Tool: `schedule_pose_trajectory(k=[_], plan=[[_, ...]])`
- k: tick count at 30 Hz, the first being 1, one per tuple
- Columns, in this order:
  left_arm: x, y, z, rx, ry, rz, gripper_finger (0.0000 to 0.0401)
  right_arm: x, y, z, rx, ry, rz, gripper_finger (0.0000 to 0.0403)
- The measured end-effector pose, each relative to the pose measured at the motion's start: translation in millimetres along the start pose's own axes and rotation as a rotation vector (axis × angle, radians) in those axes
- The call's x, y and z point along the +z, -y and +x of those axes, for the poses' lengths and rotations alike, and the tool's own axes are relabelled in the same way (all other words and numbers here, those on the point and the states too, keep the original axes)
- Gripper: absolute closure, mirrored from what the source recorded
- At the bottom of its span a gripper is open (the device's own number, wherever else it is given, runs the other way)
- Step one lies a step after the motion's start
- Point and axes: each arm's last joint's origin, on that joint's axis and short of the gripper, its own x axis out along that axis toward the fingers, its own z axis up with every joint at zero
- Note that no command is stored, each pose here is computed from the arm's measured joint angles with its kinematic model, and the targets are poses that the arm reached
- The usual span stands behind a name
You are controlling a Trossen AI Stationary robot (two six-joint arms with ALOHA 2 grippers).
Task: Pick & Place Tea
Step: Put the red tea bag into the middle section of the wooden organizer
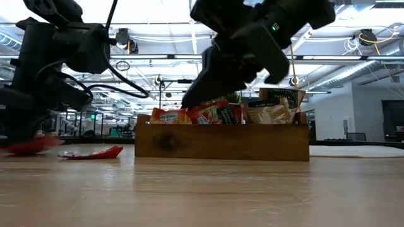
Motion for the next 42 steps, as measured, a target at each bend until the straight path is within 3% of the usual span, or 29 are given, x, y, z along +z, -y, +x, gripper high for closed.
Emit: schedule_pose_trajectory(k=[4, 12, 14, 19, 24, 29, 32, 35, 42], plan=[[0, 2, -12, 0.03, 0.006, -0.087, 0.0376, -3, 0, 1, 0.001, -0.008, -0.002, 0.0403], [22, 24, -57, -0.262, 0.14, -0.173, 0.0283, -1, 0, 1, -0.002, 0.015, 0.004, 0.0403], [23, 29, -59, -0.278, 0.16, -0.201, 0.025, -1, 0, 1, -0.002, 0.014, 0.004, 0.0403], [19, 39, -38, -0.18, 0.128, -0.285, 0.0174, -2, 0, 1, -0.002, 0.011, 0.002, 0.0403], [15, 44, -1, -0.088, -0.026, -0.401, 0.012, -1, 0, 1, -0.002, 0.014, 0.002, 0.0403], [17, 46, 7, -0.088, -0.065, -0.367, 0.0095, -1, 0, 1, -0.002, 0.014, 0.002, 0.0403], [19, 45, 7, -0.097, -0.056, -0.341, 0.0114, -1, 0, 1, -0.002, 0.014, 0.003, 0.0403], [20, 45, 6, -0.102, -0.03, -0.305, 0.0168, -1, 0, 1, -0.002, 0.014, 0.004, 0.0403], [25, 47, 5, -0.071, 0.074, -0.134, 0.0375, -1, 0, 1, -0.002, 0.014, 0.004, 0.0403]])
